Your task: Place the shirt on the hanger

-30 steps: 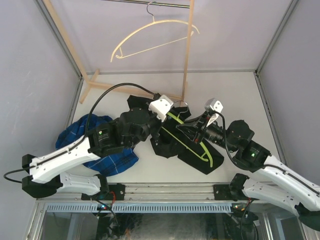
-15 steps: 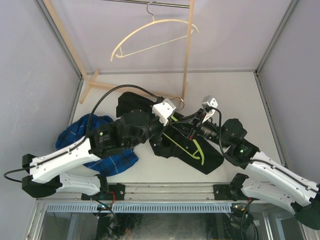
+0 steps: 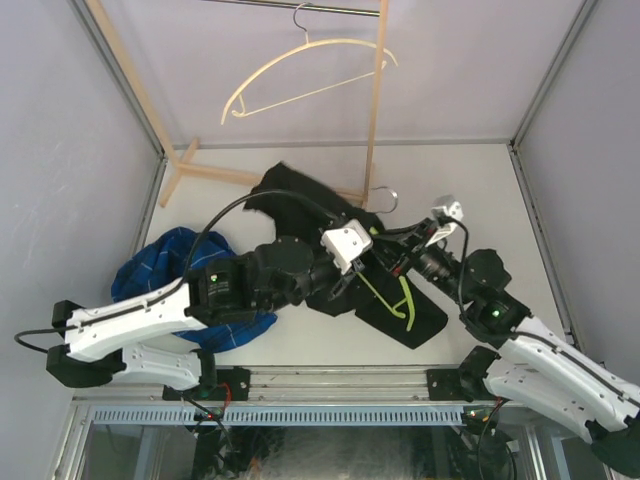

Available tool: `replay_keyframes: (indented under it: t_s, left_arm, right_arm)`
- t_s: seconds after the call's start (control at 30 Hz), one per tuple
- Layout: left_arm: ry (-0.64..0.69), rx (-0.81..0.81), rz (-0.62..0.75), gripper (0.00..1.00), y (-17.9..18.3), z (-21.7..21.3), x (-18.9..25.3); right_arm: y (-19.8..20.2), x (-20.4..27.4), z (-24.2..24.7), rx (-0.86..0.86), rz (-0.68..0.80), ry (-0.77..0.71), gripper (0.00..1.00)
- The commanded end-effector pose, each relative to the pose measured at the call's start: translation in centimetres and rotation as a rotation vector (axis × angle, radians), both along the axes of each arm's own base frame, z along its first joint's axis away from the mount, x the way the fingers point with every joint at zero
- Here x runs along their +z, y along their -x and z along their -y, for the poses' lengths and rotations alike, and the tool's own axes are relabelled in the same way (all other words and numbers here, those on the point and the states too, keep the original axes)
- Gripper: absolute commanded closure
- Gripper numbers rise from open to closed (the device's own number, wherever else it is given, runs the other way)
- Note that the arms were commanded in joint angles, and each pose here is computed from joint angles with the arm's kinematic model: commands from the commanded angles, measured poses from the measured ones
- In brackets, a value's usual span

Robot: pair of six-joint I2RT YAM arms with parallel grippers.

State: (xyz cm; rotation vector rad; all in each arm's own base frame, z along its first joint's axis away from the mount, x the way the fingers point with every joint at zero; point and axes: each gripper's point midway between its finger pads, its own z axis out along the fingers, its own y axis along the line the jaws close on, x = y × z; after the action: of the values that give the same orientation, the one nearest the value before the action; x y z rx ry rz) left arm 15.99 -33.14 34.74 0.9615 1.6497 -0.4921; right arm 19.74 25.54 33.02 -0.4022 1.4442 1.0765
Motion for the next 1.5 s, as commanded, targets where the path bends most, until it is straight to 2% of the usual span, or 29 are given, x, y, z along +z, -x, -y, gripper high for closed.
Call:
replay_keyframes:
  t_s: [0.0, 0.07, 0.17, 0.33, 0.57, 0.63, 0.7, 0.87, 0.97, 1.1, 1.17, 1.33, 1.47]
  left_arm:
    - [0.172, -0.147, -0.037, 0.49, 3.9, 0.9, 3.2]
    - [0.22, -0.13, -0.026, 0.38, 3.9, -0.3, 4.4]
    - [0.278, -0.104, -0.01, 0.29, 3.8, -2.1, 5.7]
    - [0.318, 0.007, 0.027, 0.25, 2.6, -5.6, 6.4]
    - [0.357, 0.189, 0.065, 0.21, 0.8, -10.6, 6.9]
    - [0.375, 0.23, 0.07, 0.21, 0.5, -11.8, 7.0]
    - [0.393, 0.266, 0.076, 0.21, 0.2, -12.9, 7.3]
    - [0.478, 0.373, 0.091, 0.21, -0.5, -16.4, 8.3]
    - [0.531, 0.409, 0.097, 0.21, -0.4, -18.8, 8.6]
    - [0.53, 0.411, 0.106, 0.16, -0.1, -20.5, 8.1]
    - [0.505, 0.398, 0.108, 0.12, 0.1, -20.7, 7.6]
    - [0.384, 0.305, 0.113, 0.07, 0.7, -18.8, 6.3]
    - [0.307, 0.18, 0.128, 0.0, 1.5, -16.0, 5.5]
  right_arm:
    - [-1.6, 6.8, 6.2, -0.282, 0.134, -0.149, 1.0]
    - [-1.4, 7.4, 7.9, -0.335, 0.157, -0.13, 1.0]
    - [-0.5, 8.8, 10.1, -0.394, 0.217, -0.088, 1.0]
    - [2.6, 14.6, 13.3, -0.431, 0.389, -0.054, 1.0]
    - [5.5, 22.7, 21.4, -0.709, 0.494, -0.151, 1.0]
    - [5.5, 23.6, 21.2, -0.694, 0.491, -0.124, 1.0]
    - [5.4, 23.8, 18.5, -0.573, 0.478, -0.079, 1.0]
    - [5.3, 20.3, 8.5, -0.113, 0.348, 0.085, 1.0]
    - [5.0, 15.0, 4.9, 0.044, 0.202, 0.149, 1.0]
    - [3.9, 7.8, 4.5, 0.012, 0.023, 0.265, 1.0]
    - [3.5, 5.8, 5.7, -0.059, -0.015, 0.256, 1.0]
    - [3.6, 3.2, 6.4, -0.082, 0.0, 0.194, 1.0]
    - [4.6, 2.5, 5.5, -0.002, 0.096, 0.149, 1.0]
